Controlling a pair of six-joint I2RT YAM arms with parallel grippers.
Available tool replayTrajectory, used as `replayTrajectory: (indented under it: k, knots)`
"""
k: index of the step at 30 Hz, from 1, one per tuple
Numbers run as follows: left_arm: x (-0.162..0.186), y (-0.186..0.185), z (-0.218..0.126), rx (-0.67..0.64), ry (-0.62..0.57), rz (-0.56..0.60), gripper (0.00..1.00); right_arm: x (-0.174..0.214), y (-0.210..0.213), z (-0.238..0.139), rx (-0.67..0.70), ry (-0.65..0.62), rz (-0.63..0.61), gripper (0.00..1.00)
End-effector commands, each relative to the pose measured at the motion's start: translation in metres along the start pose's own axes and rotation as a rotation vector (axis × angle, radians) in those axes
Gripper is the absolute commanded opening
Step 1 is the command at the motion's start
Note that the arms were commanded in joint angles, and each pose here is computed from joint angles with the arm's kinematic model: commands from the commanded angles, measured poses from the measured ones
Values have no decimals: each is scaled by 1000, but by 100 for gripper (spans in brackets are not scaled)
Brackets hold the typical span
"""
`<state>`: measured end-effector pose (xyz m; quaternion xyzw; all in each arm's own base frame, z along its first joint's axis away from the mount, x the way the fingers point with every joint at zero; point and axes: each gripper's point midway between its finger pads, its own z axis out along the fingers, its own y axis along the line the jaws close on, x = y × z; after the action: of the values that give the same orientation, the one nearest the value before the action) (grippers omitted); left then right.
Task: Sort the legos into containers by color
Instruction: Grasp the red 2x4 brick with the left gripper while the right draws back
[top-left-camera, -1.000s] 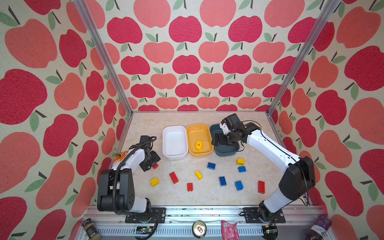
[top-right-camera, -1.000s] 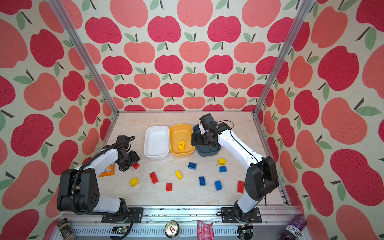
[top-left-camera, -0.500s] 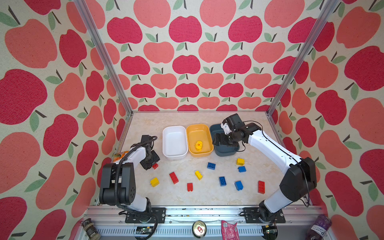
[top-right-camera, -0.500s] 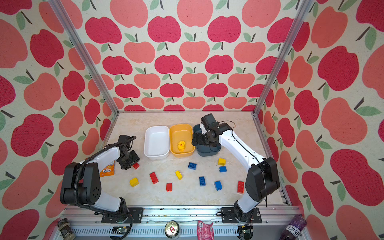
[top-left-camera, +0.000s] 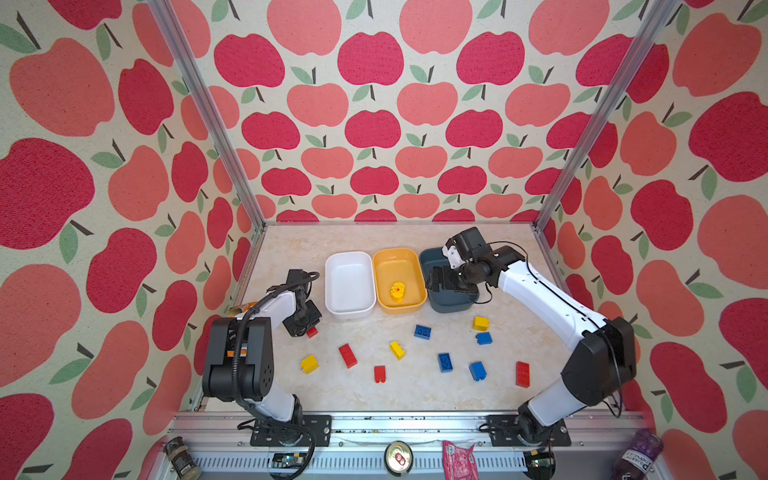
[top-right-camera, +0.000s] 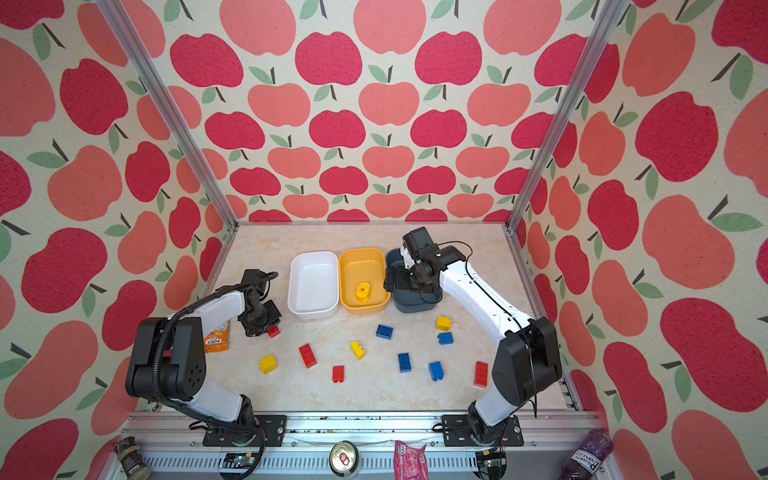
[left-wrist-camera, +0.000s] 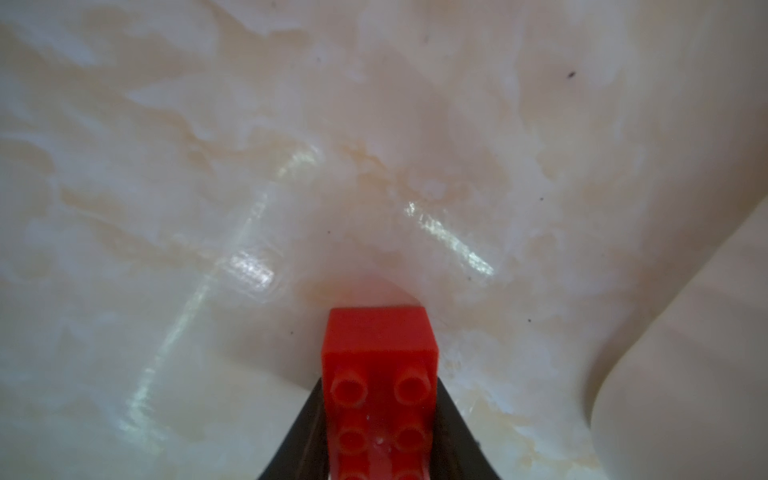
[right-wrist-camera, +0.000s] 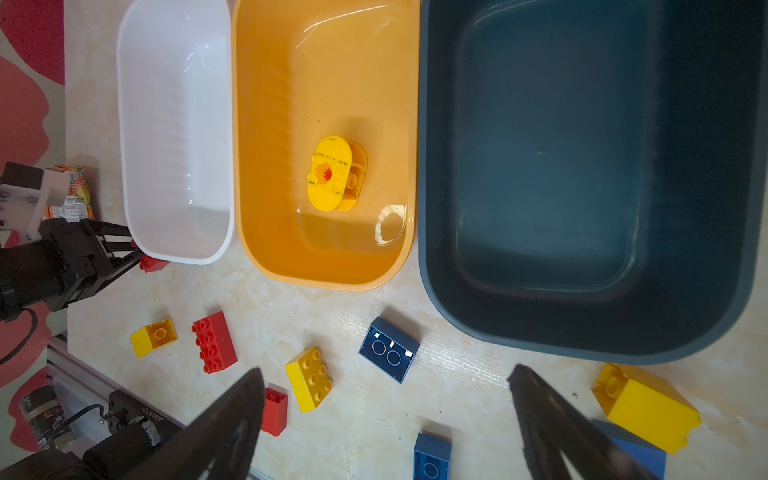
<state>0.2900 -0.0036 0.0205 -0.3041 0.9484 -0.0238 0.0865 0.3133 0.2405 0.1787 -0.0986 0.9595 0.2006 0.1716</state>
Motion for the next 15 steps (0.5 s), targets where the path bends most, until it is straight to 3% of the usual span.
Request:
replayTrajectory:
  k: [1, 15]
  knots:
    - [-9, -2, -15, -4, -58, -5, 28, 0, 1, -12, 2, -11, 0, 95]
    - [-43, -28, -114, 28, -382, 103, 24, 11, -5, -12, -3, -29, 35, 95]
